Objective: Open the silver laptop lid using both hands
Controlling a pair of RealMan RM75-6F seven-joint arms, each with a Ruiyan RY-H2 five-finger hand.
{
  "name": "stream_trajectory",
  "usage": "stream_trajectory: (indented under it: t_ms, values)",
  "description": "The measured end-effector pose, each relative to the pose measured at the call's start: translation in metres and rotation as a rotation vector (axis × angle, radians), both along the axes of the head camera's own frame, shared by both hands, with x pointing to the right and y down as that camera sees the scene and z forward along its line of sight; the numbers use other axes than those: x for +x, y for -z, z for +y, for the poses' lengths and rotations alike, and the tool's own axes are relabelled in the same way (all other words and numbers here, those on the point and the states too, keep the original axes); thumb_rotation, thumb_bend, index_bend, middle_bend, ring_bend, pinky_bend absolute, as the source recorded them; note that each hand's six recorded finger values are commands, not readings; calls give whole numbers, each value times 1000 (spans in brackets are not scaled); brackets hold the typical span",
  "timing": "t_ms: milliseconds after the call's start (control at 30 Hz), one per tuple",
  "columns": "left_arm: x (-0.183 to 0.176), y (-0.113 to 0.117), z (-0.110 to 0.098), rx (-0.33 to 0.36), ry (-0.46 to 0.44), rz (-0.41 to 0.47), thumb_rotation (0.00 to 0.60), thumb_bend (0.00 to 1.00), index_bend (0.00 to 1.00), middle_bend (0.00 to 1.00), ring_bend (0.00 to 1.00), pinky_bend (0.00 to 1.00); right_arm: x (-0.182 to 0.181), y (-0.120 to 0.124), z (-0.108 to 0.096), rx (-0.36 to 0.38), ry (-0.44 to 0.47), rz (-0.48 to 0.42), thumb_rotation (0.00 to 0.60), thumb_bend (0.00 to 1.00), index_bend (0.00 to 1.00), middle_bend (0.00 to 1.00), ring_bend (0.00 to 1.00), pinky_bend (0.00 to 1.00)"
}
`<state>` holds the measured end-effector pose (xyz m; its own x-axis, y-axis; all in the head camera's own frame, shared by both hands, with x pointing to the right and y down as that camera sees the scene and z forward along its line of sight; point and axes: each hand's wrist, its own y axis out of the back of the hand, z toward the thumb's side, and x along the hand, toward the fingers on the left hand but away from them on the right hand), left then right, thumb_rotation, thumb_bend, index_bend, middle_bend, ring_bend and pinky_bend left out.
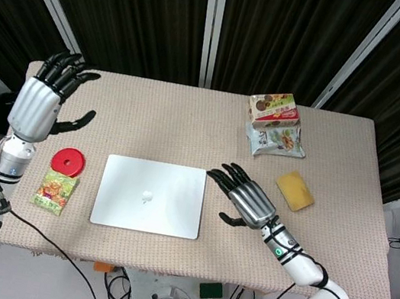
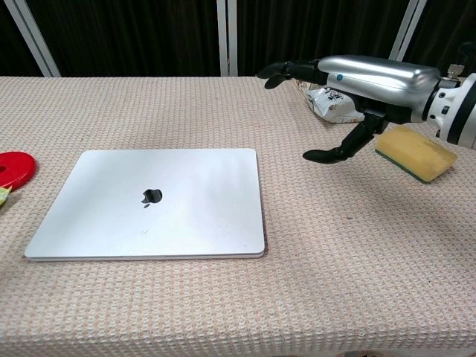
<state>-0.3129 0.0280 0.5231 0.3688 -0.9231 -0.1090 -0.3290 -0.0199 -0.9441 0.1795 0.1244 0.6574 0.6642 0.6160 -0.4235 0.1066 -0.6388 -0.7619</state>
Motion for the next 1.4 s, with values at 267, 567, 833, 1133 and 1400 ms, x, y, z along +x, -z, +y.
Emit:
stream_trajectory:
  t_ms: [267,567,833,1133,1400]
  values:
    - [-9,-12,0,-45,25,-12,600,223,250,211,105,105,5,-7,1,-26,-15,17,600,270,0,65,0,0]
    - [-63,-42,26,-208,142,-113,600,223,253,211,105,106,69,9,14,9,-106,84,600,269,0,65,0,0]
    - [-82,-74,78,-387,138,-226,600,223,253,210,105,106,158,47,24,104,-305,138,600,269,0,65,0,0]
    - [-3,-99,129,-505,-133,-252,600,223,245,196,106,106,198,97,29,231,-397,123,600,269,0,65,0,0]
    - [65,-138,156,-586,-323,-237,600,206,230,181,105,105,192,95,28,223,-401,94,600,270,0,65,0,0]
